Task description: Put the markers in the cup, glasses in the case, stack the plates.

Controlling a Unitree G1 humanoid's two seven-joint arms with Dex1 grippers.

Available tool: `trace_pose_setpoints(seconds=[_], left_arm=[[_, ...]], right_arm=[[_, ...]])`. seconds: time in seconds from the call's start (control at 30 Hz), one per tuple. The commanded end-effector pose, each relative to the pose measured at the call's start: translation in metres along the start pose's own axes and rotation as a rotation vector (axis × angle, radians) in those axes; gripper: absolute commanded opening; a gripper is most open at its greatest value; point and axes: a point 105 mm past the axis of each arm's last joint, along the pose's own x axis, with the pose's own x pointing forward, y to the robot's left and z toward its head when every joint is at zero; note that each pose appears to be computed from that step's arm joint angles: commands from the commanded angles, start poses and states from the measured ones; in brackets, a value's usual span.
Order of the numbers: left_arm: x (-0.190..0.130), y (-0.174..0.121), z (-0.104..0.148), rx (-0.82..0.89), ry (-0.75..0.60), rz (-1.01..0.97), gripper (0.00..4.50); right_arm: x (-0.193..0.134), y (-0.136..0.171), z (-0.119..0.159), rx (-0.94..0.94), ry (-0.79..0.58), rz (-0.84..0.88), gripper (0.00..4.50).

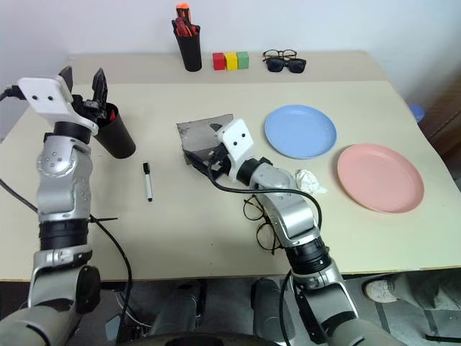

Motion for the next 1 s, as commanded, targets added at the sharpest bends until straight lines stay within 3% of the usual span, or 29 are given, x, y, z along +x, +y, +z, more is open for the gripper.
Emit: trace_pose_setpoints(seconds=[0.03,0.07,0.3,0.5,0.57,0.6,0.83,0.93,1.0], left_arm=[[-0.025,-0.036,-0.019,-0.008,0.251,-0.188,4.27],[-0.03,-0.036,-0.027,0.006,0.319,-0.169,4.44],[-0.066,-0.028,-0.096,-0.046,0.866,0.063,4.44],[-0.062,-0.036,-0.125,-0.157,1.025,0.106,4.44],[-0.06,-0.037,-0.132,-0.166,1.053,0.127,3.94],[-0.06,-0.038,-0.134,-0.17,1.06,0.127,3.7],[-0.05,-0.04,-0.128,-0.14,1.017,0.101,0.26],[-0.022,-0.043,-0.097,0.018,0.776,-0.012,0.06],[0.007,-0.05,-0.05,-0.046,0.505,-0.073,0.06]], right_arm=[[-0.007,-0.01,0.013,-0.032,-0.043,-0.019,4.5],[-0.007,-0.012,0.013,-0.034,-0.04,-0.021,4.5],[-0.004,-0.009,0.01,-0.032,-0.034,0.007,4.5],[0.0,0.006,0.009,-0.026,-0.042,0.054,4.5],[-0.001,0.01,0.008,-0.035,-0.038,0.059,4.5],[-0.001,0.011,0.007,-0.038,-0.036,0.059,4.5],[-0.005,0.009,0.007,-0.045,-0.033,0.037,4.5],[-0.005,0.008,0.008,-0.047,-0.034,0.029,4.5],[-0.005,0.007,0.008,-0.048,-0.034,0.029,4.5]])
